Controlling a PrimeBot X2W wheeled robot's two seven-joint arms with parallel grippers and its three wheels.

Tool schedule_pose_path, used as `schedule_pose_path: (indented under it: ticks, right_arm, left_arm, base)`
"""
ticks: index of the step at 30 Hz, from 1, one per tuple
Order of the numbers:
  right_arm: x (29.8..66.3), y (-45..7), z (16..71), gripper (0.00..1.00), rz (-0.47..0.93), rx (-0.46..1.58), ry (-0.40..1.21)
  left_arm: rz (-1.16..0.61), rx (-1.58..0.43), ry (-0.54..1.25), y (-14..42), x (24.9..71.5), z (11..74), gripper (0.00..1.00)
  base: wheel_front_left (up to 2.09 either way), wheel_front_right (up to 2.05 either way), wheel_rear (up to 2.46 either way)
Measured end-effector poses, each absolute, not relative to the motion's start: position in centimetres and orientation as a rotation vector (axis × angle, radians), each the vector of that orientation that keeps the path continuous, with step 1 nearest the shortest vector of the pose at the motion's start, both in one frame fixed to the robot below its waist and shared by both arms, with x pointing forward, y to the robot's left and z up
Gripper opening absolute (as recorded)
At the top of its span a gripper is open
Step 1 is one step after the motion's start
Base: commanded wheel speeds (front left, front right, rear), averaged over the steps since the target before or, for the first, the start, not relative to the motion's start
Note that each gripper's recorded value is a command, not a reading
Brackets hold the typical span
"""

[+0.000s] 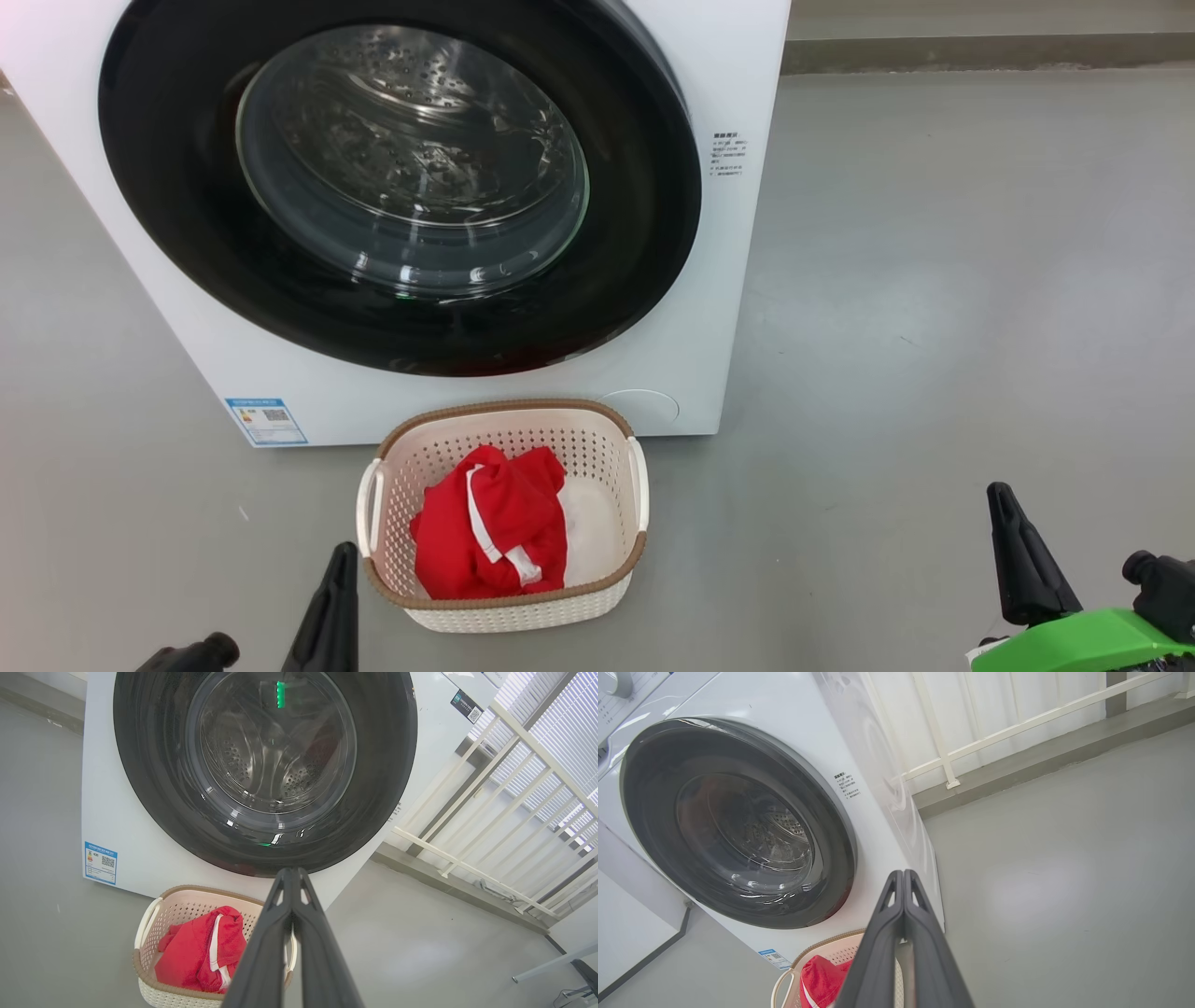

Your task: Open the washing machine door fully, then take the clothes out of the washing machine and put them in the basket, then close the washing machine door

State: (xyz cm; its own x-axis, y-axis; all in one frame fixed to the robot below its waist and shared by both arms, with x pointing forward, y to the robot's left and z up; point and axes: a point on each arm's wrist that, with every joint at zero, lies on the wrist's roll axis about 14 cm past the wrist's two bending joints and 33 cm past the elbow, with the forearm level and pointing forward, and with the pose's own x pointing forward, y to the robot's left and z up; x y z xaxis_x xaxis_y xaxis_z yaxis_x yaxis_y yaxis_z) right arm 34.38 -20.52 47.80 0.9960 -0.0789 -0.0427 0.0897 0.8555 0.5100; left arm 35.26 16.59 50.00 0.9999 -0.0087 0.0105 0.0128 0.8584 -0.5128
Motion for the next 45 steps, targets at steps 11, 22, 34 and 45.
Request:
schedule_pose_path:
  ticks: [11,22,34,45]
  right_arm:
    - [34.6,-20.7,47.5,0.00,-0.106,0.665,0.032]
    - [35.1,-20.7,47.4,0.00,-0.114,0.805,0.043]
    - [35.5,-20.7,47.2,0.00,-0.122,0.940,0.050]
    - [35.8,-20.6,47.2,0.00,-0.122,1.069,0.055]
  left_arm:
    - [0.005,-0.665,0.020,16.9,35.4,49.4,0.00]
    - [0.017,-0.794,0.047,17.3,35.7,48.9,0.00]
    - [0.026,-0.938,0.067,17.5,36.1,48.6,0.00]
    - [0.030,-1.067,0.071,17.7,36.6,48.7,0.00]
  base:
    - [0.00,0.00,0.00]
    - [0.00,0.00,0.00]
    - [0.00,0.00,0.00]
    - [0.00,0.00,0.00]
